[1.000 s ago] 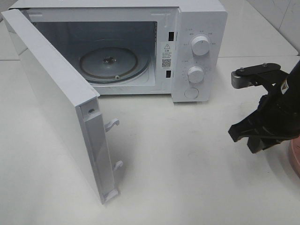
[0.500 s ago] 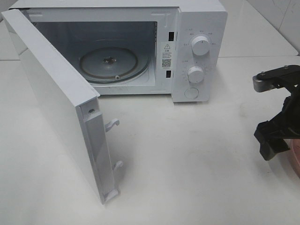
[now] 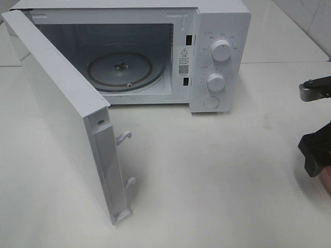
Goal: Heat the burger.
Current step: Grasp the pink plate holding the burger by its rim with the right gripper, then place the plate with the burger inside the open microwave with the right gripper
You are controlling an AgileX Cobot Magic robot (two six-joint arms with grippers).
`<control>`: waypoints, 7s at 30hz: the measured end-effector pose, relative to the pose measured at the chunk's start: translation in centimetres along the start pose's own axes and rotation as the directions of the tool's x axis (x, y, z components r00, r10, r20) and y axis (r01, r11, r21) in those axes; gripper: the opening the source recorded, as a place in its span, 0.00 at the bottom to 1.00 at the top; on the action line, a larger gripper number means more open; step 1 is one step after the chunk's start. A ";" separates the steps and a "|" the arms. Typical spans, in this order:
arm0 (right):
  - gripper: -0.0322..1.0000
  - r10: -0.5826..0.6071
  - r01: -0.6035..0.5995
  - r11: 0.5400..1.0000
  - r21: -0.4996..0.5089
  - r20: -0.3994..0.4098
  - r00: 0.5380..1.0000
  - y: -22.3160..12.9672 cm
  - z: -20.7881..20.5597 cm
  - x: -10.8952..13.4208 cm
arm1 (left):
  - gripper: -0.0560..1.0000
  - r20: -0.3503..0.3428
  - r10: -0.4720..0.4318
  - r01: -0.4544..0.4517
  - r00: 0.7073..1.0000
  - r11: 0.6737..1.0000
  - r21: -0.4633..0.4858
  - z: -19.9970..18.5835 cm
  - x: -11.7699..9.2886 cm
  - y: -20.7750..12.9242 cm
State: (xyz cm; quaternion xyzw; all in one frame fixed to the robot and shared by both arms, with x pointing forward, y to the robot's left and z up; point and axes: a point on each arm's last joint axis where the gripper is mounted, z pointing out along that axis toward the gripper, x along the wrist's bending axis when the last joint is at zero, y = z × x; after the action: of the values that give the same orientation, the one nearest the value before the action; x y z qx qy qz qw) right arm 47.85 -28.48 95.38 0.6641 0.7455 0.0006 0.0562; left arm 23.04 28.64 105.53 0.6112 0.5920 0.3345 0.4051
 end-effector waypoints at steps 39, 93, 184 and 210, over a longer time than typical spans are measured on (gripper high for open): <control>0.81 0.040 -0.041 0.998 0.039 0.014 0.999 0.5 6.3 -0.2 | 0.97 0.000 0.000 0.000 1.000 1.000 0.000 0.0 0.0 0.0; 0.08 0.058 -0.073 0.994 0.079 0.185 0.981 -0.3 4.8 -0.7 | 0.97 0.000 0.000 0.000 1.000 1.000 -0.001 0.0 0.0 0.0; 0.09 -0.673 0.707 0.705 0.061 0.370 0.640 -11.0 -4.0 10.6 | 0.97 0.000 0.000 0.000 1.000 1.000 -0.001 0.0 0.0 0.0; 0.09 -0.903 0.960 0.272 0.069 0.363 0.230 -10.0 -4.0 12.0 | 0.97 0.000 0.000 0.000 1.000 1.000 -0.001 0.0 0.0 0.0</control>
State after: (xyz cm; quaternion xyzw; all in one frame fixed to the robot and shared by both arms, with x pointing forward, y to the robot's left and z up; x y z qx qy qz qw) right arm 36.25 -17.53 97.59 0.0677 0.9684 -0.0815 0.2256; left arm 23.05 28.64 105.53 0.6110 0.5918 0.3348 0.4053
